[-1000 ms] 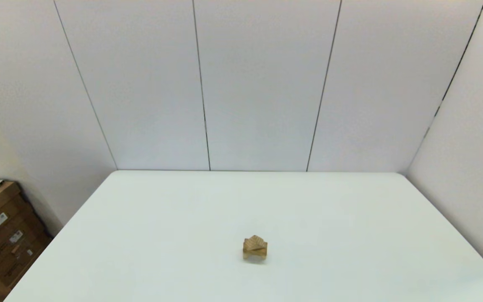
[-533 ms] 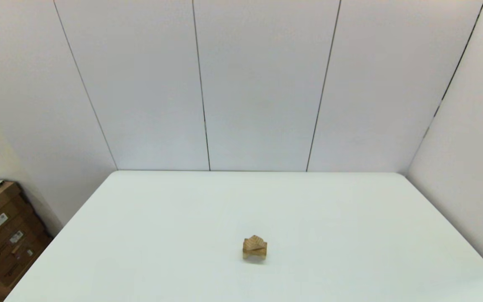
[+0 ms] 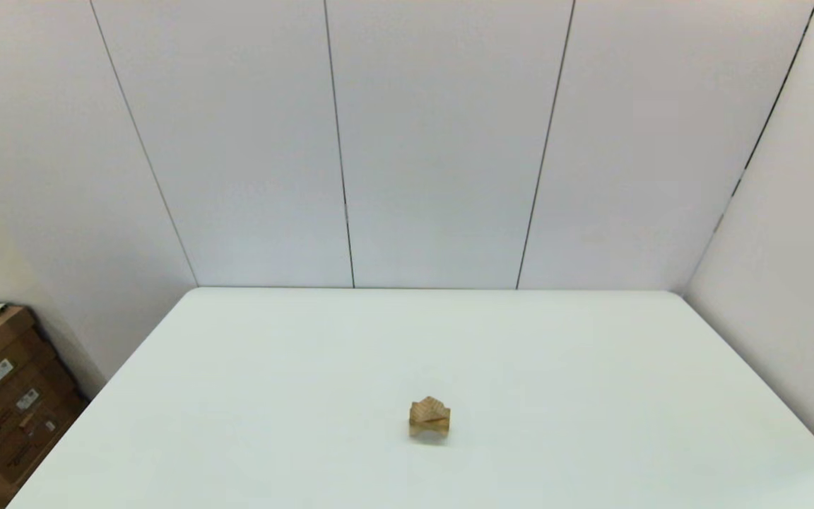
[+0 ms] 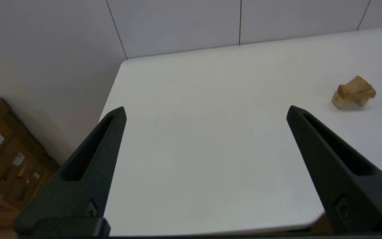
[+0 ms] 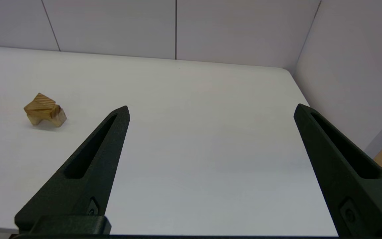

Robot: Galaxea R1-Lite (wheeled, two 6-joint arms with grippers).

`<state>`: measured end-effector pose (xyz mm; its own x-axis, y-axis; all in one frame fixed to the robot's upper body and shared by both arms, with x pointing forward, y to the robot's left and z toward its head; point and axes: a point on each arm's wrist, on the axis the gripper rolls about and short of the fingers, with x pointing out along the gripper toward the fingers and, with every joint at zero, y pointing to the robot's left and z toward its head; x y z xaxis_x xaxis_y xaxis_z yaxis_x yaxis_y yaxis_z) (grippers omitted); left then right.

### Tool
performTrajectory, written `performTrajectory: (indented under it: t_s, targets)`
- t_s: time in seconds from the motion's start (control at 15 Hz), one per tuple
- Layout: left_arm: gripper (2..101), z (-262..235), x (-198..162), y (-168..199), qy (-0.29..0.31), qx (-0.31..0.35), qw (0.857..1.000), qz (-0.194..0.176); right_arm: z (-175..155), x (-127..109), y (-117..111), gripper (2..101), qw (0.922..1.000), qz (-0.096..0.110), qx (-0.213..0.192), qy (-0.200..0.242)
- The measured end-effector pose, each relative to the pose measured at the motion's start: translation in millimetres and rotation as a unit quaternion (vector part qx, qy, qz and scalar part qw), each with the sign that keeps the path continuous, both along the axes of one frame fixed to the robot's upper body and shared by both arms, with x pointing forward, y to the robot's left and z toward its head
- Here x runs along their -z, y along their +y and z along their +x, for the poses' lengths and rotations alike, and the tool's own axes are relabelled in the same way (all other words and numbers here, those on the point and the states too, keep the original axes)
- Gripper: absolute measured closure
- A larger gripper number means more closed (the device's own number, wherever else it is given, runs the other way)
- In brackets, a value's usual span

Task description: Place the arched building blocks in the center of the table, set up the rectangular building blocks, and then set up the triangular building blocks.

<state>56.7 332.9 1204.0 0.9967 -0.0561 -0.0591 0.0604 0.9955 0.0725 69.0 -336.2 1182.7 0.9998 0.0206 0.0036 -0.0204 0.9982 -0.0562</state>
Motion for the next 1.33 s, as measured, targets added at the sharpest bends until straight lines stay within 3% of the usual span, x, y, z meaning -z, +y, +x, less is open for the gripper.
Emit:
performTrajectory:
  t_s: [0.2, 1.0, 1.33]
  targets:
    - [5.4, 10.6, 15.9, 0.0, -0.036, -0.004, 0.999, -0.006, 0.0, 0.0, 0.0, 4.3, 1.0000, 0.000, 0.000, 0.000]
    - [5.4, 12.3, 21.2, 0.3, -0.030, -0.011, 0.999, -0.024, 0.0, 0.0, 0.0, 4.3, 1.0000, -0.001, 0.000, 0.000]
    - [5.4, 12.3, 21.2, 0.3, -0.030, -0.011, 0.999, -0.023, 0.0, 0.0, -0.1, 4.3, 0.9999, 0.014, 0.002, 0.000]
